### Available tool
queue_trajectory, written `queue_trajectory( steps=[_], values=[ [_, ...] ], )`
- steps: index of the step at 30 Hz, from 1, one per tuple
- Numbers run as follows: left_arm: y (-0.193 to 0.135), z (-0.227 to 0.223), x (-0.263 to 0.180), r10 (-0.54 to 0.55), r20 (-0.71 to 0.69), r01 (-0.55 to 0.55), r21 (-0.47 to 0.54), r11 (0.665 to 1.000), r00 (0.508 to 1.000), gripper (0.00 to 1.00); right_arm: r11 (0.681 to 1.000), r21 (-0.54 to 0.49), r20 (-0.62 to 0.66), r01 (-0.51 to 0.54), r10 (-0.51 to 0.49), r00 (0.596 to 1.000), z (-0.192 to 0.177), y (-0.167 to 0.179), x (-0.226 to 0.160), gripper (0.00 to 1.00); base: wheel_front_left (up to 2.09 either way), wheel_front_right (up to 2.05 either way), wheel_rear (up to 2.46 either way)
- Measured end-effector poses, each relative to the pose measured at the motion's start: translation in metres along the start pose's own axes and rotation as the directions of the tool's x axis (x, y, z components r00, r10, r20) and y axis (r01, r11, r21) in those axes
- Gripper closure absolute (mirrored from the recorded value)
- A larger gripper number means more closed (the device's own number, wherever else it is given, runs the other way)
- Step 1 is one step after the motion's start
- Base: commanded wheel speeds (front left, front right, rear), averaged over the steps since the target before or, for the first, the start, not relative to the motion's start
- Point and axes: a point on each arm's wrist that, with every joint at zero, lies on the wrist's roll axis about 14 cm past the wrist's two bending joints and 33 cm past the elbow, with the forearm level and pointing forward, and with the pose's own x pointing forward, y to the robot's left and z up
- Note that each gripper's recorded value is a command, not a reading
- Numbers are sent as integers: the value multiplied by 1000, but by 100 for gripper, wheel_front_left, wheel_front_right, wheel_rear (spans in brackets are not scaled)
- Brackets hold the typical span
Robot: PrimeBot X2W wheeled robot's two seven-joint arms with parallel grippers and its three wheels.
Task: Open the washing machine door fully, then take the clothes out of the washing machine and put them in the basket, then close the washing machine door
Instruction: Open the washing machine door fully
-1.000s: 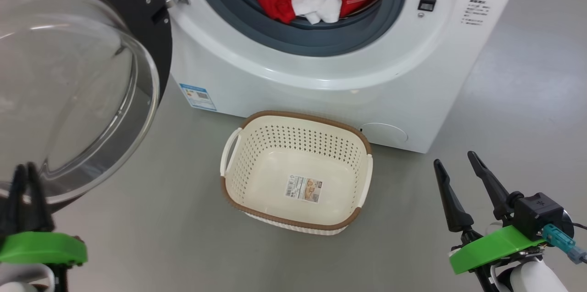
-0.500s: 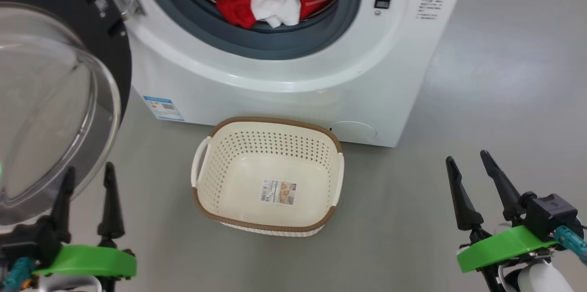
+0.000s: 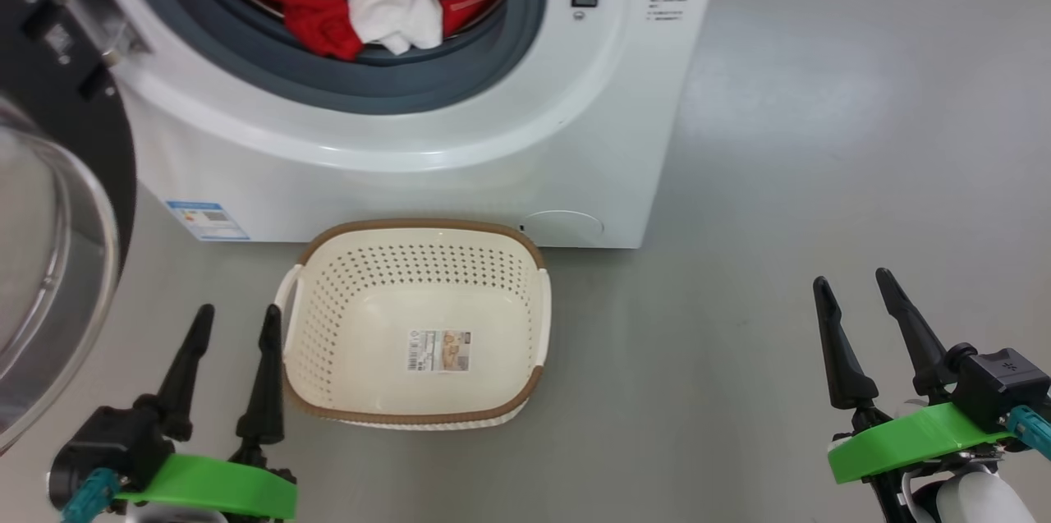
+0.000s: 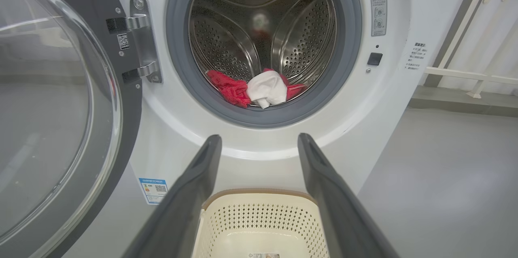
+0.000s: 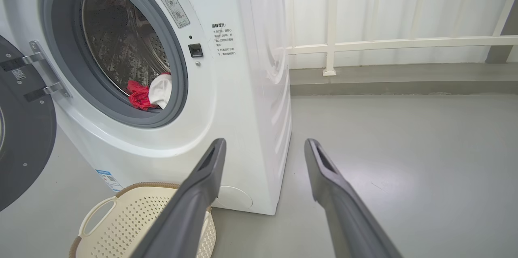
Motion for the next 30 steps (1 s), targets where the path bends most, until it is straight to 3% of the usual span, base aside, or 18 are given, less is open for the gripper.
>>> queue_trajectory(
  steps=[15, 30],
  values=[
    [-56, -9, 15, -172, -13, 171, -39, 984, 985, 0, 993, -1, 33, 117, -117, 993, 12, -35, -19, 0, 0, 0, 0],
    [-68, -4, 12, -210, 1, 210, -39, 977, 978, 0, 990, 7, 62, 139, -139, 988, 22, -40, -26, 0, 0, 0, 0]
  ],
)
